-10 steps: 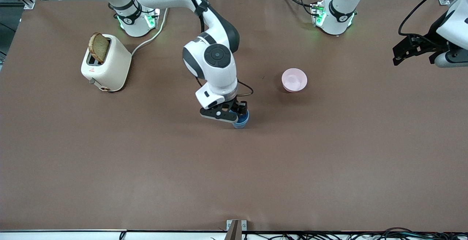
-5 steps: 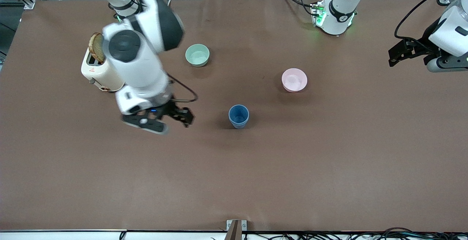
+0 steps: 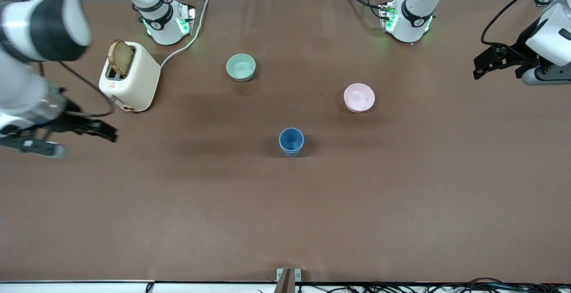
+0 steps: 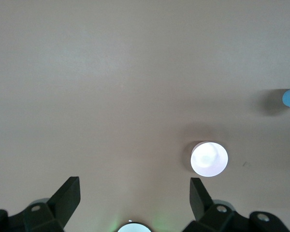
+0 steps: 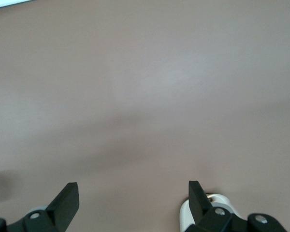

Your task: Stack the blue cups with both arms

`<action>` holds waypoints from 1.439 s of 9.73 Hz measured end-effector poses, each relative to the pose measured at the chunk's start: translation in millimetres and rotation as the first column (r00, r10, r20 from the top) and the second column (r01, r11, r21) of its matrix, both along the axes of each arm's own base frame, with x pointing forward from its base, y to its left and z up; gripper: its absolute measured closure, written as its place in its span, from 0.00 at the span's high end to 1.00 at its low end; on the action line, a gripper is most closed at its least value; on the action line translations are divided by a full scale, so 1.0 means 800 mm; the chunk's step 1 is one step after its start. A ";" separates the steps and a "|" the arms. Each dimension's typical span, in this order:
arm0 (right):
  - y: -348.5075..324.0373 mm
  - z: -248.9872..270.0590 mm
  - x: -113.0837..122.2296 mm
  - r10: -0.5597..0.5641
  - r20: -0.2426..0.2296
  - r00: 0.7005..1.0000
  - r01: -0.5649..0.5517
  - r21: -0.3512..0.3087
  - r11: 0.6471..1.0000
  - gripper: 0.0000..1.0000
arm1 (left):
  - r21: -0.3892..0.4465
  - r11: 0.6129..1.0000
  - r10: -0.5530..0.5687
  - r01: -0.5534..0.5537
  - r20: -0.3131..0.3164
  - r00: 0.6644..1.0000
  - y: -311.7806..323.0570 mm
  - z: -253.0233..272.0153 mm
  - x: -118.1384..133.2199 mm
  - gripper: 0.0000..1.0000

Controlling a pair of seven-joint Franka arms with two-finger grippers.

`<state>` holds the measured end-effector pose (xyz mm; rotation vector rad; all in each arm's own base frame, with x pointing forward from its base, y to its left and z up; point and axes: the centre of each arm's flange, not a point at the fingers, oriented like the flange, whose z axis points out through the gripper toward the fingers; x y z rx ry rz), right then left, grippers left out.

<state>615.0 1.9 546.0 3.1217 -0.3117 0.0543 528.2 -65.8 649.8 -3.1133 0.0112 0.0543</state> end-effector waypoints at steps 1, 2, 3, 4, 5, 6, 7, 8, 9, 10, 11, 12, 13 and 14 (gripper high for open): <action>-0.034 0.017 -0.004 0.011 -0.001 1.000 -0.011 0.000 1.000 1.00 | 0.005 1.000 0.001 -0.001 0.006 1.000 0.001 0.003 0.000 1.00; -0.053 0.041 -0.011 0.018 -0.021 1.000 -0.018 0.001 1.000 1.00 | 0.005 1.000 0.001 -0.001 0.012 1.000 0.002 0.006 0.000 1.00; -0.062 0.066 -0.023 0.038 -0.059 0.998 -0.038 0.006 0.999 1.00 | 0.004 1.000 0.001 -0.001 0.019 1.000 0.002 0.010 0.000 1.00; -0.066 0.085 -0.035 0.055 -0.088 0.995 -0.054 0.012 0.998 1.00 | 0.004 1.000 0.001 -0.001 0.019 1.000 0.001 0.010 0.000 1.00; -0.070 0.105 -0.041 0.061 -0.088 0.994 -0.061 0.013 0.998 1.00 | 0.004 1.000 0.000 0.000 0.019 1.000 0.001 0.009 0.001 1.00; -0.069 0.128 -0.047 0.061 -0.077 0.995 -0.060 0.011 0.998 1.00 | 0.004 1.000 -0.001 0.001 0.018 1.000 0.001 0.009 0.001 1.00; -0.065 0.147 -0.053 0.021 -0.076 0.997 -0.020 0.009 1.000 1.00 | 0.004 1.000 -0.002 0.002 0.018 1.000 0.001 0.009 0.001 1.00; -0.059 0.155 -0.058 -0.037 -0.086 0.996 0.038 0.011 0.999 1.00 | 0.004 1.000 -0.002 0.002 0.017 1.000 0.001 0.009 0.001 1.00; -0.054 0.156 -0.060 -0.052 -0.093 0.994 0.053 0.012 0.999 1.00 | 0.004 1.000 -0.002 0.002 0.017 1.000 0.001 0.008 0.001 1.00; -0.051 0.154 -0.060 -0.037 -0.099 0.994 0.038 0.014 0.999 1.00 | 0.004 1.000 -0.002 0.002 0.017 1.000 0.001 0.008 0.001 1.00; -0.052 0.148 -0.061 -0.026 -0.106 0.994 0.027 0.015 1.000 1.00 | 0.004 1.000 -0.002 0.002 0.017 1.000 0.001 0.008 0.001 1.00; -0.060 0.141 -0.062 -0.028 -0.106 0.994 0.030 0.016 0.999 1.00 | 0.004 1.000 -0.003 0.002 0.017 1.000 0.001 0.008 0.001 1.00; -0.070 0.135 -0.063 -0.020 -0.096 0.995 0.022 0.018 1.000 1.00 | 0.004 1.000 -0.002 0.002 0.017 1.000 0.001 0.008 0.001 1.00; -0.078 0.131 -0.066 -0.005 -0.081 0.997 0.007 0.020 1.000 1.00 | 0.004 1.000 -0.002 0.002 0.017 1.000 0.001 0.008 0.001 1.00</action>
